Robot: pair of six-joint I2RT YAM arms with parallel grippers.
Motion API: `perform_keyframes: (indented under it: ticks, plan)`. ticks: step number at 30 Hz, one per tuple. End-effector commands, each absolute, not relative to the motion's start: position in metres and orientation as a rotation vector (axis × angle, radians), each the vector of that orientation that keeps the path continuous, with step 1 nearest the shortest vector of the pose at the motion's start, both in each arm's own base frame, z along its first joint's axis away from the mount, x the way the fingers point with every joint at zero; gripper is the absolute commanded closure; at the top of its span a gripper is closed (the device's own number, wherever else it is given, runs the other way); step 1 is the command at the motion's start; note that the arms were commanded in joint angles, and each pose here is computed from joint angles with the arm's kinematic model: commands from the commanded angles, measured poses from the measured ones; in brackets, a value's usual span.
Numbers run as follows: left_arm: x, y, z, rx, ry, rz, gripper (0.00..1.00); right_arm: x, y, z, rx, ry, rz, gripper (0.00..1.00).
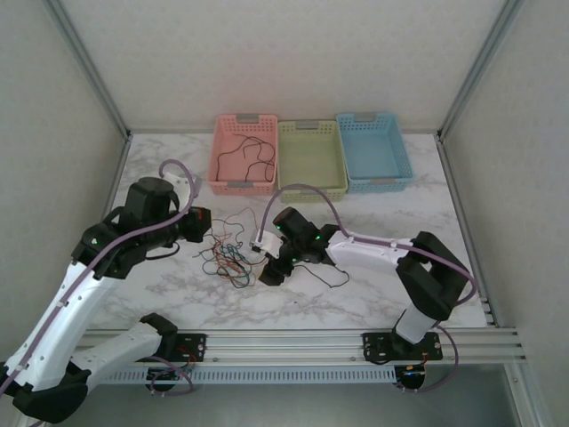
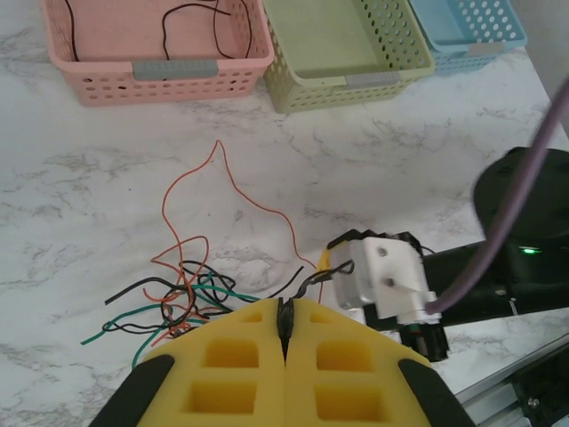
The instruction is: Untangle the cables
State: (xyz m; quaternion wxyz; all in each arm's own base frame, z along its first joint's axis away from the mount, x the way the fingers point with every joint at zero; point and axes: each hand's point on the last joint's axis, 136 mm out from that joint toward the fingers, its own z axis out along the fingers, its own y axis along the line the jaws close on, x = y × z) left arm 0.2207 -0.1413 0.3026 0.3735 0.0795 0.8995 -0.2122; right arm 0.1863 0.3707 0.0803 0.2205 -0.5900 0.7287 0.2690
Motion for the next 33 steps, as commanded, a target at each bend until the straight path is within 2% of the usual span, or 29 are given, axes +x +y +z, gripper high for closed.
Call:
perform_keyframes:
  ticks: [1, 3, 8, 16, 19, 21, 25, 29, 33]
  plan:
    - [0.217, -0.137, 0.303, 0.198, 2.298, -0.542, 1.0, 0.19, 0.375, 0.079, -1.709, 1.989, 0.677, 0.31]
    - [0.218, -0.137, 0.302, 0.196, 2.301, -0.537, 1.0, 0.191, 0.378, 0.078, -1.708, 1.978, 0.672, 0.32]
    - [0.217, -0.136, 0.302, 0.19, 2.298, -0.536, 1.0, 0.19, 0.381, 0.08, -1.703, 1.965, 0.698, 0.43]
    - [0.214, -0.136, 0.3, 0.178, 2.295, -0.558, 1.0, 0.184, 0.386, 0.083, -1.684, 1.96, 0.766, 0.66]
    - [0.213, -0.135, 0.3, 0.174, 2.291, -0.561, 1.0, 0.182, 0.388, 0.081, -1.694, 1.96, 0.769, 0.64]
    - [0.213, -0.136, 0.3, 0.173, 2.29, -0.563, 1.0, 0.181, 0.389, 0.079, -1.701, 1.962, 0.762, 0.53]
    - [0.212, -0.136, 0.299, 0.173, 2.293, -0.566, 1.0, 0.183, 0.392, 0.078, -1.701, 1.965, 0.757, 0.54]
    - [0.212, -0.135, 0.299, 0.173, 2.292, -0.562, 1.0, 0.185, 0.394, 0.078, -1.69, 1.961, 0.758, 0.67]
    - [0.212, -0.133, 0.299, 0.171, 2.293, -0.554, 1.0, 0.184, 0.394, 0.083, -1.683, 1.946, 0.765, 0.88]
